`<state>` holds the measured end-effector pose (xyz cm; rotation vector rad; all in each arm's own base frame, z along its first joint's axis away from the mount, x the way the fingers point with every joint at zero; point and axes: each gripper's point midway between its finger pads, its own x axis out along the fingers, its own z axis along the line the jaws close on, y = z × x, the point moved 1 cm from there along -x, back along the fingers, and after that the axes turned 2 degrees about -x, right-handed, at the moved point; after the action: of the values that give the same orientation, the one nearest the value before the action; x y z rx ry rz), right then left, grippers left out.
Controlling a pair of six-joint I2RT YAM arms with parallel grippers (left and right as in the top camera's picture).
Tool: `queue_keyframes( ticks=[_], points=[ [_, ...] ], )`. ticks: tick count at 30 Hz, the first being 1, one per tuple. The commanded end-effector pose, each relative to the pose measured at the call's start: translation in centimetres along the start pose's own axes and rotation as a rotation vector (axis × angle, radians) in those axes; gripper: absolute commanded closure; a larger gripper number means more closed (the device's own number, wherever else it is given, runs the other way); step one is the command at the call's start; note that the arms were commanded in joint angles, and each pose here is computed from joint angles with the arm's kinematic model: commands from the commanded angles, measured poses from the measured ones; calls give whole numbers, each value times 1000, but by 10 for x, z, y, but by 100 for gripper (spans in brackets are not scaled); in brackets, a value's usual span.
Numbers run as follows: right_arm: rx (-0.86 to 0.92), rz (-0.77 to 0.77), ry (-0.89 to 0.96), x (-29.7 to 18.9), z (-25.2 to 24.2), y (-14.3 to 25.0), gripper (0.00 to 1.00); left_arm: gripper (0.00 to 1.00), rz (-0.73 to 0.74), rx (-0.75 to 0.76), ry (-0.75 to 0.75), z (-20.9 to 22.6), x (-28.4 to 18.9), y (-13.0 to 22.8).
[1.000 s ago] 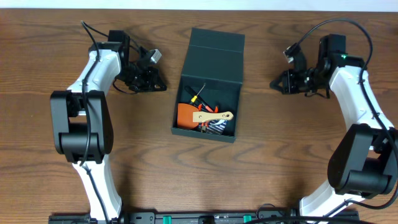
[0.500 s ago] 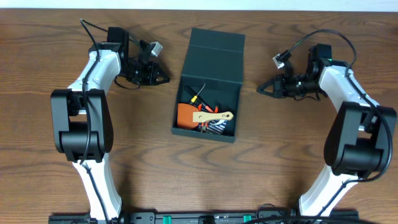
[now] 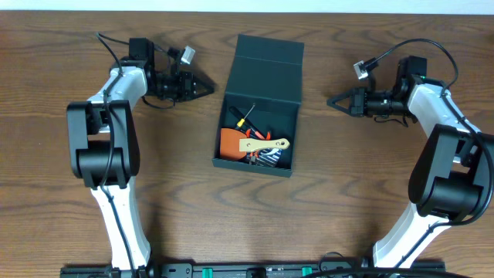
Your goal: Pack container
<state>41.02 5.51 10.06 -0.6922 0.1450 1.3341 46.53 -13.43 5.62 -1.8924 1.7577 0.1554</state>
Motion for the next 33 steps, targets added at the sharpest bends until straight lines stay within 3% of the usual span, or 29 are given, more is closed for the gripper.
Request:
queue_keyframes(
  ticks=[1,13,33],
  points=[
    [45,-11,3,-2,-3,-2,99,94,-1,-28,42,0,3,1],
    [115,-67,-39,5,-11,-19,99,94,-34,-36,41,4,5,-10],
    [203,-27,-78,43,-20,-16,99,94,-9,-83,29,19,18,-1]
  ],
)
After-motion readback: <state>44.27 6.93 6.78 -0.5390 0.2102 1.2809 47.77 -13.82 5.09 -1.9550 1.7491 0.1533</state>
